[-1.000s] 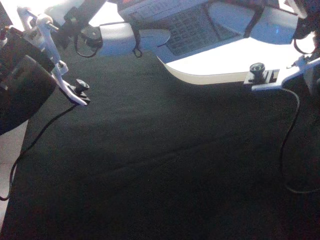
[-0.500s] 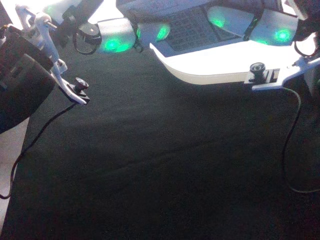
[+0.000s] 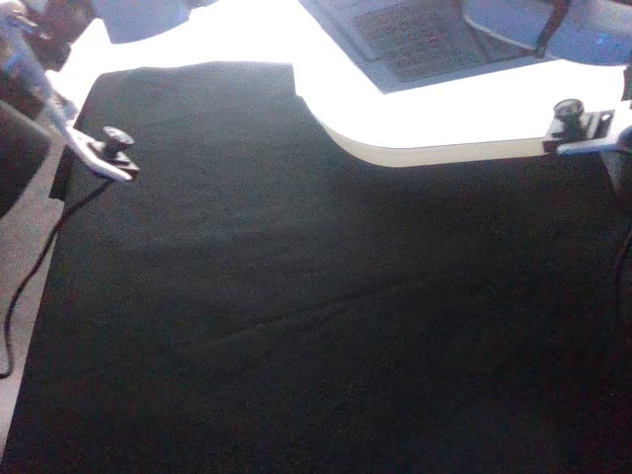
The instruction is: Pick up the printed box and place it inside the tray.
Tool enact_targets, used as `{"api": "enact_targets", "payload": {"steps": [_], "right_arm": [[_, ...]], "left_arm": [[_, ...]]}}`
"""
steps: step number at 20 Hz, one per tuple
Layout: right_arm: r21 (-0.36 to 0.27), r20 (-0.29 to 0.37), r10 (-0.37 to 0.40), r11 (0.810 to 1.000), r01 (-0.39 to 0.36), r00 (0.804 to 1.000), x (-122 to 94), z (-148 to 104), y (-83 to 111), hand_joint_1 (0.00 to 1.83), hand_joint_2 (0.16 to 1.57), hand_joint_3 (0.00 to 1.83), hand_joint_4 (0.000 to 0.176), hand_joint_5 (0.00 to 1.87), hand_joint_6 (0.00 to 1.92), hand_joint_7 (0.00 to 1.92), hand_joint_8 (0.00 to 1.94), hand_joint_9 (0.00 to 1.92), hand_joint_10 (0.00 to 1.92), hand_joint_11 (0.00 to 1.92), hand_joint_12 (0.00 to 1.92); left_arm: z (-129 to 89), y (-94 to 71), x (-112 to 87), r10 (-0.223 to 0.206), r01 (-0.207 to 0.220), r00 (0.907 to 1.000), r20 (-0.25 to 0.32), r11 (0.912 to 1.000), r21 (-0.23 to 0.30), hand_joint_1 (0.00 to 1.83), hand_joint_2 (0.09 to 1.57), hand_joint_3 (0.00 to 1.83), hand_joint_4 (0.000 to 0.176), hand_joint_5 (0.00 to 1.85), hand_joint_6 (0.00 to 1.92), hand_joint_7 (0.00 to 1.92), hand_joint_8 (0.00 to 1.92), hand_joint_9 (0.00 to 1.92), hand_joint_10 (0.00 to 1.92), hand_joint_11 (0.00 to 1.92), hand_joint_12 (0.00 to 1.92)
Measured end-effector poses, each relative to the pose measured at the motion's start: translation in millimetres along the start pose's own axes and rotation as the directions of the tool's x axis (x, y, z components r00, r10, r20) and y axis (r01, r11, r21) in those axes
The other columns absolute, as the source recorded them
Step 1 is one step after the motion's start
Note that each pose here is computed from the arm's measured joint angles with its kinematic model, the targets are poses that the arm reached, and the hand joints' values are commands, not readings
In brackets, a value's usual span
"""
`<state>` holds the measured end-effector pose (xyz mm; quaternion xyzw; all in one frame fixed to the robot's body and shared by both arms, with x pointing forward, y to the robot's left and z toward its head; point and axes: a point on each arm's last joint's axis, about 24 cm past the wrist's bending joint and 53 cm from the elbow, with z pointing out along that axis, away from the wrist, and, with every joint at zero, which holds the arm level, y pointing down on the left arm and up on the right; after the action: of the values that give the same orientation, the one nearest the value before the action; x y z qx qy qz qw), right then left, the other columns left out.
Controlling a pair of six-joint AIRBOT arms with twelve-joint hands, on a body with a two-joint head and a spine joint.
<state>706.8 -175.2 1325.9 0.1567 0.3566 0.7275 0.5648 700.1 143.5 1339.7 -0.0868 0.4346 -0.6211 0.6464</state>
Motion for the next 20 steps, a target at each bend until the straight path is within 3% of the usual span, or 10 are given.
{"api": "enact_targets", "payload": {"steps": [6,8,9,10,12,13,16,18,19,20], "right_arm": [[-0.001,-0.100,-0.232,0.973,0.233,0.968,-4,20,15.5,1.20,1.01,0.00,0.000,1.22,0.58,1.34,0.63,1.27,1.22,1.12,1.59],[0.011,-0.133,-0.289,0.956,0.293,0.948,-1,23,12.0,1.20,1.00,0.00,0.000,1.24,0.54,1.30,1.01,1.30,1.51,1.21,1.80],[0.034,-0.159,-0.296,0.952,0.305,0.942,3,25,6.2,1.20,1.00,0.00,0.000,1.25,0.53,1.17,1.47,1.26,1.82,1.28,1.90],[0.047,-0.189,-0.308,0.946,0.322,0.932,9,27,2.0,1.20,1.01,0.00,0.000,1.22,0.58,1.08,1.24,1.12,1.59,1.08,1.82],[0.050,-0.222,-0.395,0.908,0.415,0.891,16,33,-1.7,1.26,1.02,0.00,0.000,1.12,0.76,1.30,0.47,1.21,0.72,1.05,1.25],[0.042,-0.228,-0.464,0.874,0.485,0.856,20,38,-0.5,1.37,1.02,0.00,0.000,1.04,0.83,1.30,0.28,1.22,0.82,1.07,1.15],[-0.009,-0.245,-0.622,0.769,0.640,0.744,32,45,8.9,1.31,1.02,0.00,0.000,1.15,0.57,1.28,0.60,1.10,0.91,0.84,1.37],[-0.013,-0.255,-0.654,0.739,0.673,0.713,34,44,8.0,1.27,1.02,0.00,0.000,1.18,0.55,1.24,0.67,1.15,0.76,0.88,1.33],[-0.011,-0.258,-0.654,0.738,0.674,0.712,35,44,7.0,1.37,1.04,0.00,0.000,1.08,0.64,1.15,0.66,1.15,0.94,0.94,1.28],[-0.007,-0.257,-0.652,0.739,0.673,0.713,34,44,6.7,1.29,1.03,0.00,0.000,1.11,0.67,1.22,0.67,1.22,0.78,1.01,1.28]], "left_arm": [[-25,9.6,-5.2,0.006,-0.006,1.0000,0.006,0.9995,-0.031,0.18,0.88,0.00,0.176,0.05,0.00,0.16,0.01,0.09,0.01,0.00,0.68],[-28,14.1,-7.8,0.006,-0.005,0.9999,0.014,0.9990,-0.045,0.25,0.89,0.00,0.165,0.07,0.00,0.19,0.00,0.09,0.00,0.00,0.47],[-31,16.7,-9.8,0.003,-0.002,0.9998,0.022,0.9986,-0.054,0.23,0.91,0.01,0.159,0.04,0.00,0.16,0.00,0.06,0.00,0.00,0.44],[-34,17.3,-12.0,0.006,-0.005,0.9996,0.026,0.9986,-0.053,0.21,0.91,0.00,0.166,0.01,0.00,0.12,0.00,0.03,0.00,0.00,0.39],[-39,17.4,-11.3,0.003,-0.001,0.9997,0.026,0.9984,-0.057,0.20,0.92,0.00,0.159,0.00,0.00,0.08,0.00,0.00,0.00,0.00,0.32],[-41,17.6,-10.3,0.004,-0.003,0.9997,0.023,0.9985,-0.055,0.19,0.93,0.00,0.149,0.00,0.00,0.05,0.00,0.00,0.00,0.00,0.23],[-49,21.0,-10.9,0.002,-0.001,0.9996,0.029,0.9979,-0.065,0.18,0.93,0.00,0.158,0.00,0.00,0.04,0.00,0.00,0.00,0.00,0.15],[-52,23.4,-12.1,0.000,0.003,0.9993,0.037,0.9974,-0.073,0.15,0.94,0.00,0.158,0.00,0.00,0.06,0.00,0.00,0.00,0.00,0.28],[-54,25.0,-12.3,-0.003,0.006,0.9992,0.041,0.9970,-0.078,0.16,0.95,0.00,0.153,0.00,0.00,0.06,0.00,0.00,0.00,0.00,0.30],[-56,27.2,-11.3,-0.002,0.005,0.9993,0.037,0.9964,-0.084,0.15,0.95,0.00,0.152,0.00,0.00,0.06,0.00,0.00,0.00,0.00,0.32]]}}
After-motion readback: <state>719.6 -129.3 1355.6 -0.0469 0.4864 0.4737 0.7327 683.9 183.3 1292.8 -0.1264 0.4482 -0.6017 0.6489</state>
